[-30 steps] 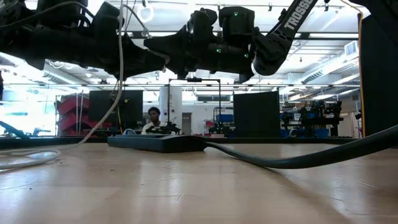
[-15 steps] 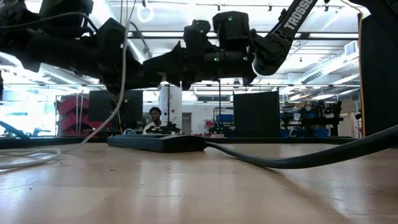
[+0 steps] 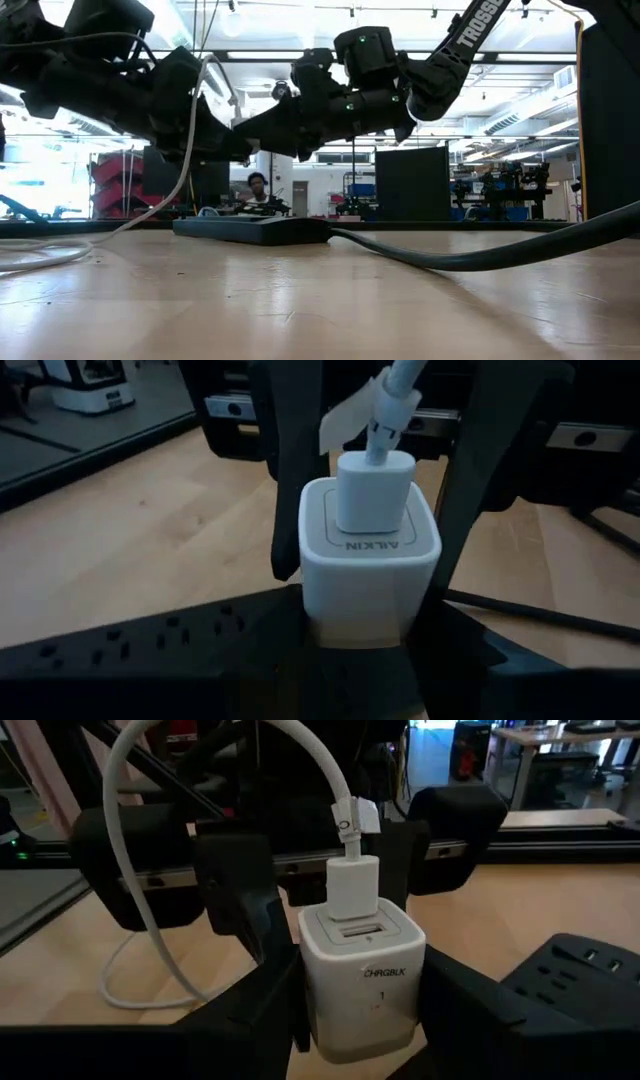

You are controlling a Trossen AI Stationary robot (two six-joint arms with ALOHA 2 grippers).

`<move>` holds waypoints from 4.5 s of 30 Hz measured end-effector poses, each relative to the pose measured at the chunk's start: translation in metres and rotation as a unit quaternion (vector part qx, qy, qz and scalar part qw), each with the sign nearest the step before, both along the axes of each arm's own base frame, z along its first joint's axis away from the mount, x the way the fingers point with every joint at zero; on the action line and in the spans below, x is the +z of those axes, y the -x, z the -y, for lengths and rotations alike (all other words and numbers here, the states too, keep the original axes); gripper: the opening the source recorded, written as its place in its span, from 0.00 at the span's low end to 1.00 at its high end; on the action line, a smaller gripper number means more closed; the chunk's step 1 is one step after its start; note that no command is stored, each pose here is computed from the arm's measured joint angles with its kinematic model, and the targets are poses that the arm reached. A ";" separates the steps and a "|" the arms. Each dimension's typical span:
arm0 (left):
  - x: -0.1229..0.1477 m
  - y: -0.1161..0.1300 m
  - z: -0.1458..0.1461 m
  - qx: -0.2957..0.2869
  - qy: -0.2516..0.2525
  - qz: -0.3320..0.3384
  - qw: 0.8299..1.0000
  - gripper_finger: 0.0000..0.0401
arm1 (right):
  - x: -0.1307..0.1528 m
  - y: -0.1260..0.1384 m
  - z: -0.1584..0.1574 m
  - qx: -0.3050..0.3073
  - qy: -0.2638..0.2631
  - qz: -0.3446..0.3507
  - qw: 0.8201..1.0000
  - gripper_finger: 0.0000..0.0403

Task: Insert USB
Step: Insert the white USB cable into the white charger adapter

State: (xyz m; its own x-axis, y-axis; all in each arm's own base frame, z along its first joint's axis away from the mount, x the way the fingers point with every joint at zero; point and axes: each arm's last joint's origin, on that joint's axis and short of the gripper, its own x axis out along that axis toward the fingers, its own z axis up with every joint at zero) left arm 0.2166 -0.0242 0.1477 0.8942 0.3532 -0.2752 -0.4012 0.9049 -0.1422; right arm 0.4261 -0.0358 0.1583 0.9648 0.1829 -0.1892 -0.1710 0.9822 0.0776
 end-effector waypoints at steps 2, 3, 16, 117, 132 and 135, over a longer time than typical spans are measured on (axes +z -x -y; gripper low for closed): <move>-0.001 0.000 0.000 -0.003 0.005 -0.002 1.000 0.31 | -0.001 0.000 0.000 0.001 -0.001 -0.003 1.000 0.38; -0.002 -0.001 0.000 -0.003 0.010 -0.002 1.000 0.31 | -0.001 0.000 0.000 0.002 -0.002 -0.005 1.000 0.38; -0.030 -0.015 0.003 0.001 0.028 -0.012 1.000 0.31 | -0.017 0.005 -0.002 0.005 -0.011 -0.098 0.995 0.37; -0.009 -0.025 0.014 -0.111 -0.009 0.110 0.988 0.38 | 0.001 0.019 -0.022 0.061 -0.015 -0.153 0.986 0.00; -0.003 -0.024 0.013 -0.115 -0.032 0.134 0.984 0.01 | 0.003 0.018 -0.021 0.040 -0.019 -0.148 0.988 0.07; 0.003 -0.023 0.012 -0.115 -0.041 0.146 0.982 0.00 | 0.004 0.017 -0.021 0.037 -0.018 -0.145 0.989 0.10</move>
State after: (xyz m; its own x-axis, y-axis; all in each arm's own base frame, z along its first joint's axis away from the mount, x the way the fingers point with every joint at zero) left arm 0.2391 -0.0366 0.1512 0.9895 0.1427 0.0250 -0.1377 0.9801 -0.1431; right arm 0.4088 -0.0146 0.1619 0.8548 0.2619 -0.4480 -0.2069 0.9637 0.1685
